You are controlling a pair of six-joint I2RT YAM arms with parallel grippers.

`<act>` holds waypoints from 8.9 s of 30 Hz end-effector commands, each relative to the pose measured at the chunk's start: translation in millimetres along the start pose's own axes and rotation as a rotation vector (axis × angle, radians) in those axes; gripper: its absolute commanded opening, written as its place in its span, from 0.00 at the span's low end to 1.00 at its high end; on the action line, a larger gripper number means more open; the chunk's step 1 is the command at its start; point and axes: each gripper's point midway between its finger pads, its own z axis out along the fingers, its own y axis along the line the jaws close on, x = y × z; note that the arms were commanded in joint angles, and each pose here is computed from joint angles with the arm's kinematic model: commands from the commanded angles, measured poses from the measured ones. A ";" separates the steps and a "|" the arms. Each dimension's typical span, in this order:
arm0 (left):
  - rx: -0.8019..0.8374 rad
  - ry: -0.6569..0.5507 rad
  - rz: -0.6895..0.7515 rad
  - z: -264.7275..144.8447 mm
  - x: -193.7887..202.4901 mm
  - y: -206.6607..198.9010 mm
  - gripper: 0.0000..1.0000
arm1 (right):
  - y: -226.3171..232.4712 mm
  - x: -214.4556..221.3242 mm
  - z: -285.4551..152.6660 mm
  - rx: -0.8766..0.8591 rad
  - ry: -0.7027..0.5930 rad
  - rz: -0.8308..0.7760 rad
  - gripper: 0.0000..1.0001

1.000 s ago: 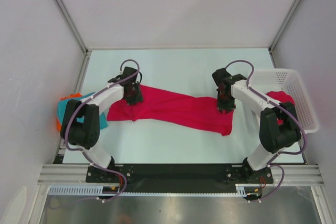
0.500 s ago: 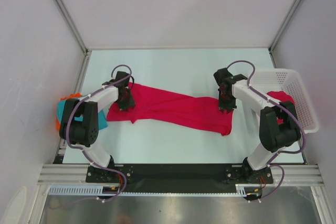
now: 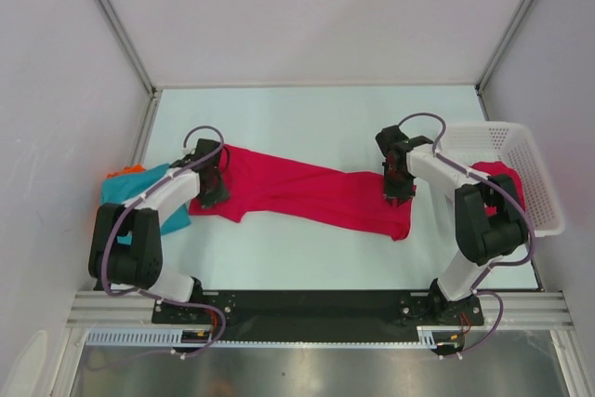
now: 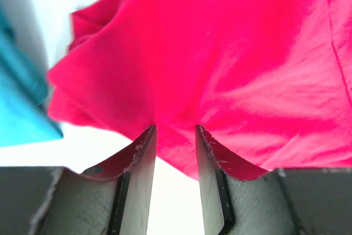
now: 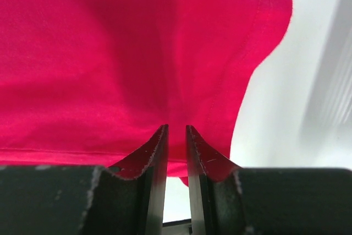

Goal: Fold and stack the t-shirts
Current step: Rotate the tshirt 90 degrees

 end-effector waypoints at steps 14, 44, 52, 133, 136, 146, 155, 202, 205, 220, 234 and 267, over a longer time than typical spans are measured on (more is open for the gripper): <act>-0.019 -0.081 -0.152 -7.9 -4.7 12.5 0.41 | 35.6 -38.1 -7.7 -0.083 -0.061 -0.034 0.24; 0.056 -0.058 -0.172 -2.9 -9.9 3.9 0.41 | 280.7 -94.4 -15.3 -0.451 -0.117 -0.376 0.44; 0.045 -0.068 -0.156 -4.0 -13.1 6.7 0.41 | 302.1 -97.7 1.3 -0.485 -0.116 -0.408 0.49; 0.136 -0.050 -0.104 3.9 -47.7 -29.1 0.40 | 43.0 -272.2 137.1 -0.181 -0.186 0.273 0.05; 0.229 -0.032 -0.074 1.2 -42.5 -51.7 0.41 | 36.7 -280.8 115.0 -0.159 -0.230 0.259 0.13; 0.578 0.068 0.219 -34.1 40.5 -187.6 0.78 | -13.1 -303.6 -9.0 0.077 -0.460 0.253 0.27; 0.721 0.123 0.306 -51.6 108.9 -247.0 0.79 | -19.4 -256.4 -75.9 0.072 -0.492 0.239 0.31; 1.080 0.437 0.204 -113.0 264.0 -409.3 0.00 | -27.0 -146.6 -113.3 0.062 -0.416 0.105 0.29; 1.056 0.423 0.228 -103.4 264.7 -413.9 0.00 | -30.1 -144.6 -116.9 0.059 -0.423 0.113 0.29; 0.998 0.388 0.084 -115.7 205.0 -305.2 0.00 | -26.5 -117.5 -117.0 0.012 -0.405 0.103 0.29; 0.978 0.370 -0.014 -146.2 207.4 -211.7 0.00 | 2.6 -59.1 -102.0 -0.088 -0.332 0.044 0.31; 0.947 0.419 -0.181 -140.0 243.4 -126.6 0.00 | 110.9 142.5 -39.7 -0.219 -0.039 -0.124 0.37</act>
